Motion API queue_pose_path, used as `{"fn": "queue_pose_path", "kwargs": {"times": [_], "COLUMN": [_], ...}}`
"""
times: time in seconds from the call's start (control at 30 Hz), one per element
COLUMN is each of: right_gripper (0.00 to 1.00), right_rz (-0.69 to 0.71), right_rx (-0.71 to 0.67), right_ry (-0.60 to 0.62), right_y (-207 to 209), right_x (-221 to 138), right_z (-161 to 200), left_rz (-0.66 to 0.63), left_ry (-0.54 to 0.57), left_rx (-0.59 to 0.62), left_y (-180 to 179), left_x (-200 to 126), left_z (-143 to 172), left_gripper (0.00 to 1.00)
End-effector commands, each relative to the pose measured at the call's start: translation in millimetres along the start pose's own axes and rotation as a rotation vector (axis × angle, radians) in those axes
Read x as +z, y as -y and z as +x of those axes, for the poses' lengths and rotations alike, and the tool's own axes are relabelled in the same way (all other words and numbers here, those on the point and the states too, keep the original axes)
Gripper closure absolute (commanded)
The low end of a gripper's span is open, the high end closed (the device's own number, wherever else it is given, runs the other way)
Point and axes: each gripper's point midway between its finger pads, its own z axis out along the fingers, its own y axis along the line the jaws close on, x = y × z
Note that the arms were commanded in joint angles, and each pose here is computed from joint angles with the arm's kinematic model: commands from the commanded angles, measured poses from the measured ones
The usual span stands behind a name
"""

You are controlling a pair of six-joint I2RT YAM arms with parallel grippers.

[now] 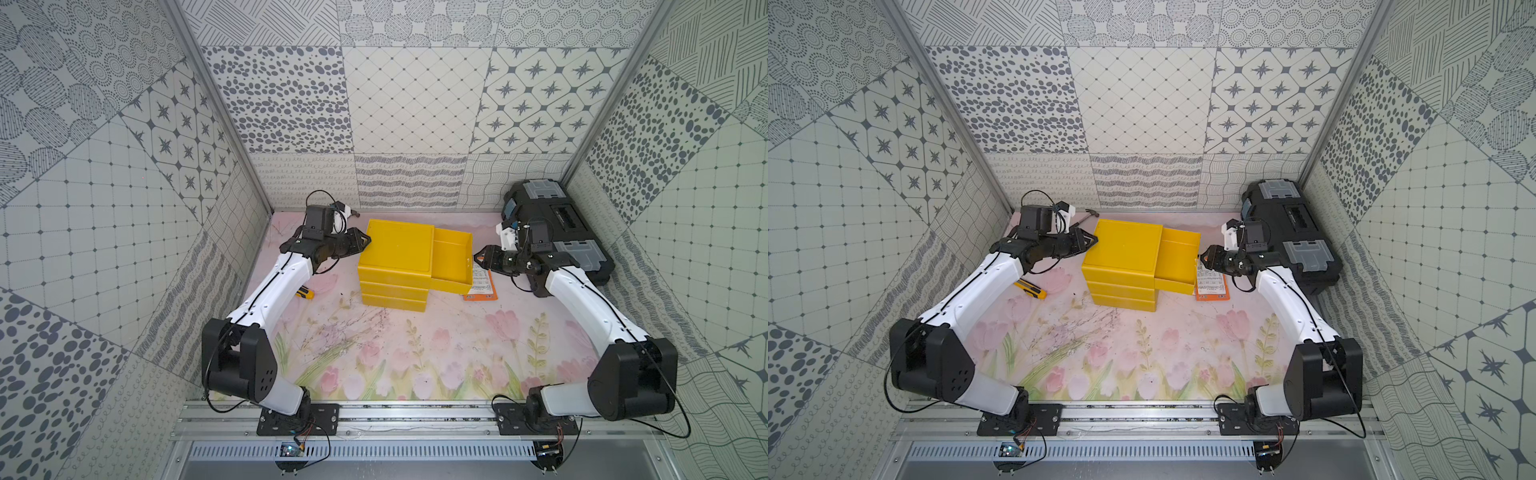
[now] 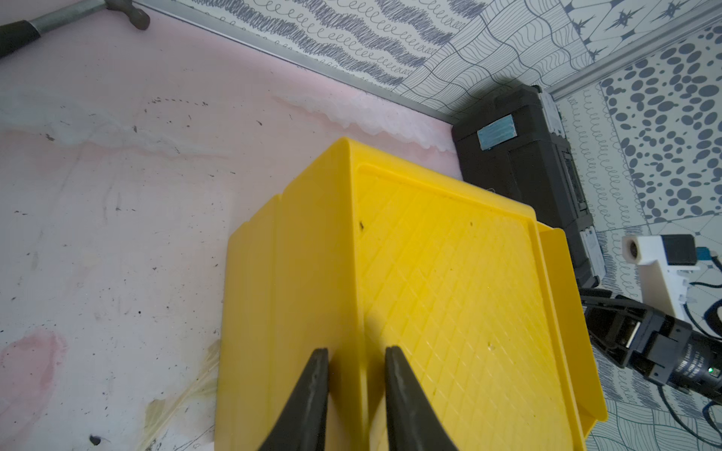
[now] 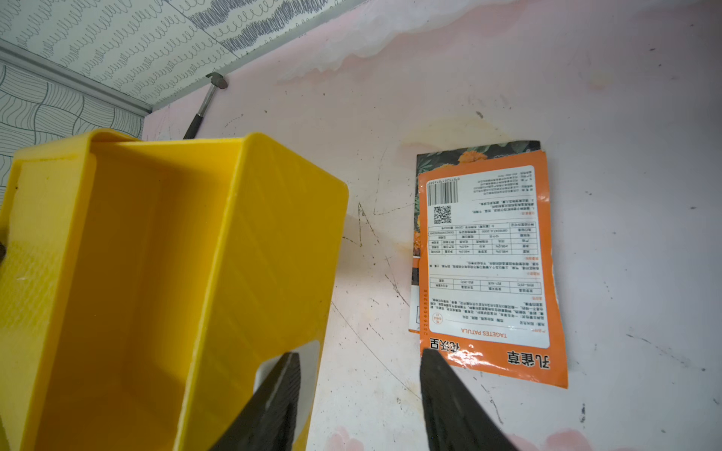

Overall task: Take the seed bags out of the drawer
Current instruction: Close the drawer in the storage box.

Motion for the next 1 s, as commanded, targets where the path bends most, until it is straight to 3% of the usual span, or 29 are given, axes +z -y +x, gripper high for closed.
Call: {"fn": "queue_pose_path", "kwargs": {"times": [0.0,0.73,0.97], "right_gripper": [0.45,0.45,0.45], "right_rz": [-0.054,-0.257,-0.294], "right_rx": [-0.008,0.013,0.003], "right_ry": [0.002,-0.062,-0.08], "right_y": [-17.5,-91.2,-112.1], "right_x": [0.9,55.9,68.7], "right_z": [1.8,0.3,-0.7], "left_rz": [-0.11,-0.109,-0.121], "left_ry": [-0.224,-0.223,-0.212], "left_rx": [-0.094,-0.093,-0.085], "left_y": [-27.5,-26.9,-27.1], "left_x": [0.0,0.2,-3.2], "left_z": [60.3,60.6,58.8], "left_gripper": [0.73,0.73,0.67]}}
